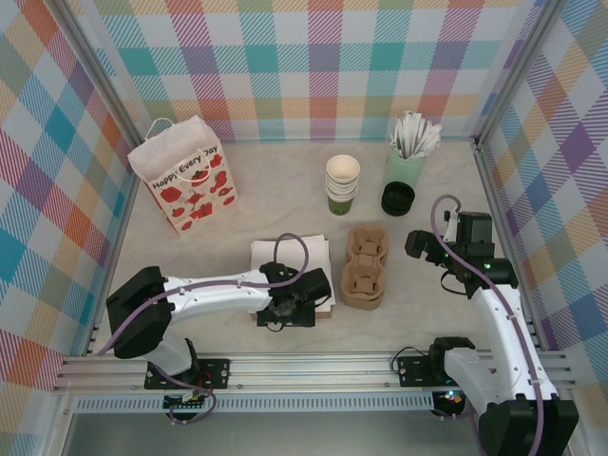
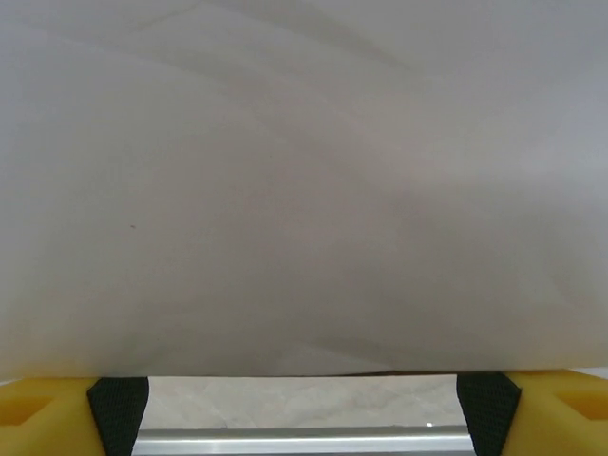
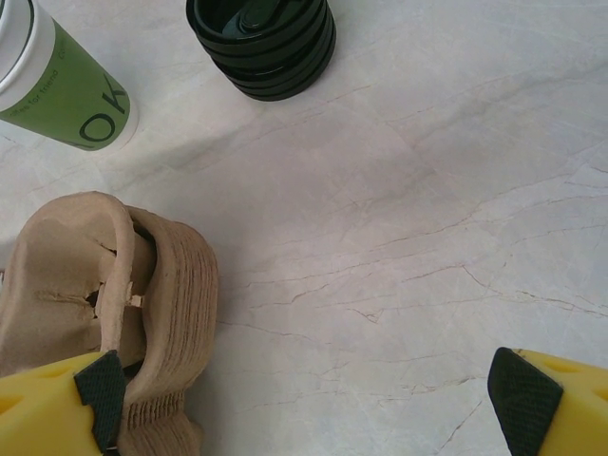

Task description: Pack the takeout coffee

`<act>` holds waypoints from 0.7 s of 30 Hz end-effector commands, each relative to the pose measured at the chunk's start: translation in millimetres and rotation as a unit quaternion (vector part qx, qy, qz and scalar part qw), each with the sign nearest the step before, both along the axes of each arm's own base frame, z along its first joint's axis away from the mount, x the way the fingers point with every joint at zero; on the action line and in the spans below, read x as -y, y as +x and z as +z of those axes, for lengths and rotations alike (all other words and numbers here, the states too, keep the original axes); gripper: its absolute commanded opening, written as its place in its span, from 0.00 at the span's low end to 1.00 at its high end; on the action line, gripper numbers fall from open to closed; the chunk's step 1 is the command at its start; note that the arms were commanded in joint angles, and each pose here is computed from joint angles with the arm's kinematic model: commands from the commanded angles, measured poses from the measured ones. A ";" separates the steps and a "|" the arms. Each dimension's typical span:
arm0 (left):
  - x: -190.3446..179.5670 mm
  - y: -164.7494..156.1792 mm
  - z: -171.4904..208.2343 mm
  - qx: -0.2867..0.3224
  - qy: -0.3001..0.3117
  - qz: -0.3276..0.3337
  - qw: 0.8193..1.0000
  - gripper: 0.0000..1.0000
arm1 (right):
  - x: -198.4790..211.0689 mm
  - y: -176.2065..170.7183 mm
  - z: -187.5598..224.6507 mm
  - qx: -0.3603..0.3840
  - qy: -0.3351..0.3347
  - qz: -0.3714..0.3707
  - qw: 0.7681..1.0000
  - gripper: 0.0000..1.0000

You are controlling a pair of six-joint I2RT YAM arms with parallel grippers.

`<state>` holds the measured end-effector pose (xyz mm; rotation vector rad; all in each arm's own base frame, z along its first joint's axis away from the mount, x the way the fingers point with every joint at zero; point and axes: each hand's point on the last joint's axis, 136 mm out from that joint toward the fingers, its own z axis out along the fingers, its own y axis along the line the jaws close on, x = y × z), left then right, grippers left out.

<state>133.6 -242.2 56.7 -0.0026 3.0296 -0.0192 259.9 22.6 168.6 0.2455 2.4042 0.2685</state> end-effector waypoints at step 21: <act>-3.3 150.8 21.7 0.104 -0.013 0.061 0.993 0.91 | -17.0 -10.9 4.4 -0.022 0.040 0.028 0.999 1.00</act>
